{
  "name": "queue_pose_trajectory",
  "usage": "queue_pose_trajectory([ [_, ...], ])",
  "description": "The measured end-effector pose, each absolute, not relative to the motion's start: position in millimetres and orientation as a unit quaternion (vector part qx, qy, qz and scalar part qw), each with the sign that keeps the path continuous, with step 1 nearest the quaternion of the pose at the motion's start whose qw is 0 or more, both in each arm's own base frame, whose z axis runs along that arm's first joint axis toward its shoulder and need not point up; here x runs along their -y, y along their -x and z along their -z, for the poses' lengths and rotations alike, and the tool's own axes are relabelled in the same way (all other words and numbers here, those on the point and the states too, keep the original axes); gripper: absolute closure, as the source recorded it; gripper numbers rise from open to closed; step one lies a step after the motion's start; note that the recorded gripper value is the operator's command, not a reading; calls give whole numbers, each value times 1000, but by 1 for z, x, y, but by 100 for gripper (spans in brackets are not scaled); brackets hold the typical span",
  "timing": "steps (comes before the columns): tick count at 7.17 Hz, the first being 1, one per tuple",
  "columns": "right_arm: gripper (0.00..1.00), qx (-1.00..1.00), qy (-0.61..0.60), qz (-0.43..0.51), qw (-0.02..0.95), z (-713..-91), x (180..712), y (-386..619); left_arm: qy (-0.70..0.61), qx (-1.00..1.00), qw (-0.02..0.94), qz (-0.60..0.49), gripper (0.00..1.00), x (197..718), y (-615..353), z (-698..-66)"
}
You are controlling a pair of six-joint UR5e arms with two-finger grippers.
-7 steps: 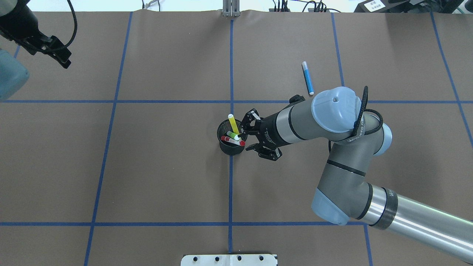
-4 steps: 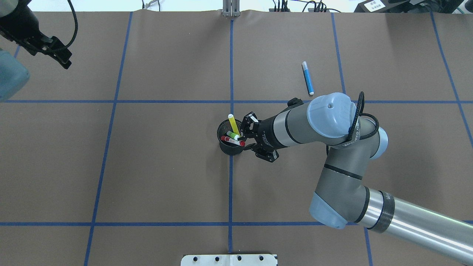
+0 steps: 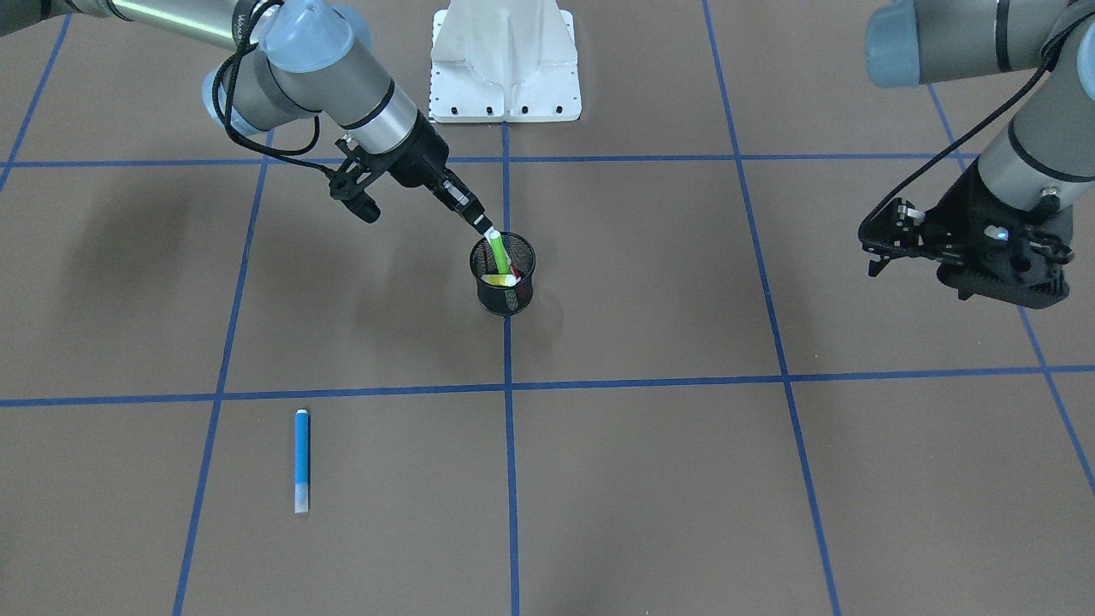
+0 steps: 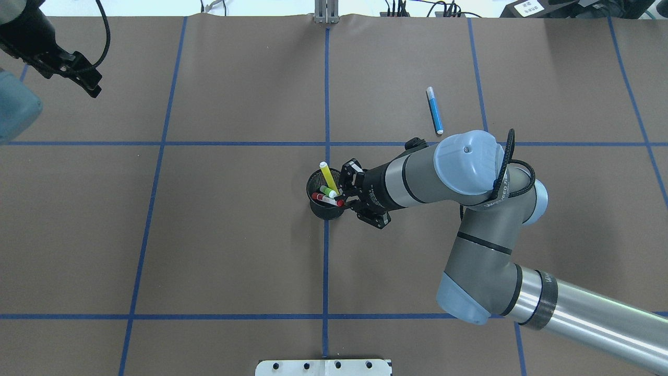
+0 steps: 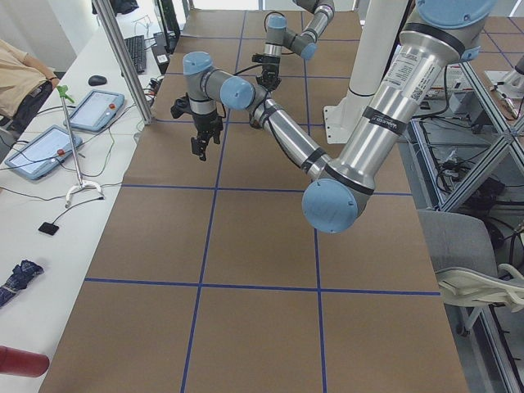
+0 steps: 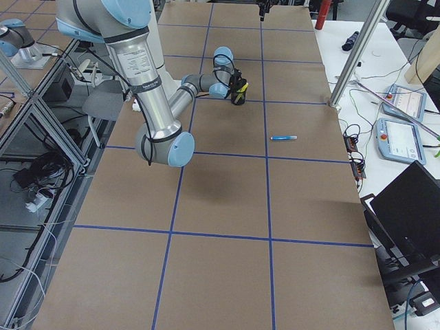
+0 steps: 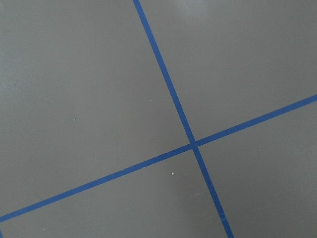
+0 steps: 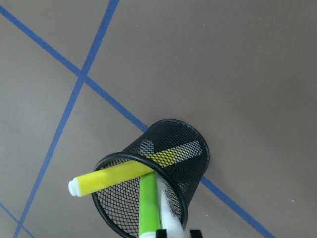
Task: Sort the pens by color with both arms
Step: 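Grasp the red-capped white marker with the right gripper and lift it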
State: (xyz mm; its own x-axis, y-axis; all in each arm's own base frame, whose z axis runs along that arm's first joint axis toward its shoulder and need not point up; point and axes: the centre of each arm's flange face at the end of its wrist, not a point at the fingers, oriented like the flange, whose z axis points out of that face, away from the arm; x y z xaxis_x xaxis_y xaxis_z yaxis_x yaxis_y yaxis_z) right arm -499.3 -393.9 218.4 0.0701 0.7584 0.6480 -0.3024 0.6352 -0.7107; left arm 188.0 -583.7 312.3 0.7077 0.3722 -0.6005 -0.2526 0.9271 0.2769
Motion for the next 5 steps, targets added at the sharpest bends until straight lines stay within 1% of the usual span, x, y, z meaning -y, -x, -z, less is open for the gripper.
queue_pose_trajectory([
  [3, 100, 585, 198, -364, 697, -200, 396, 485, -87, -342, 920, -170, 1, 584, -189, -313],
  [5, 100, 589, 217, -350, 695, -189, 409, 455, -86, -342, 920, -170, 1, 584, -189, -313],
])
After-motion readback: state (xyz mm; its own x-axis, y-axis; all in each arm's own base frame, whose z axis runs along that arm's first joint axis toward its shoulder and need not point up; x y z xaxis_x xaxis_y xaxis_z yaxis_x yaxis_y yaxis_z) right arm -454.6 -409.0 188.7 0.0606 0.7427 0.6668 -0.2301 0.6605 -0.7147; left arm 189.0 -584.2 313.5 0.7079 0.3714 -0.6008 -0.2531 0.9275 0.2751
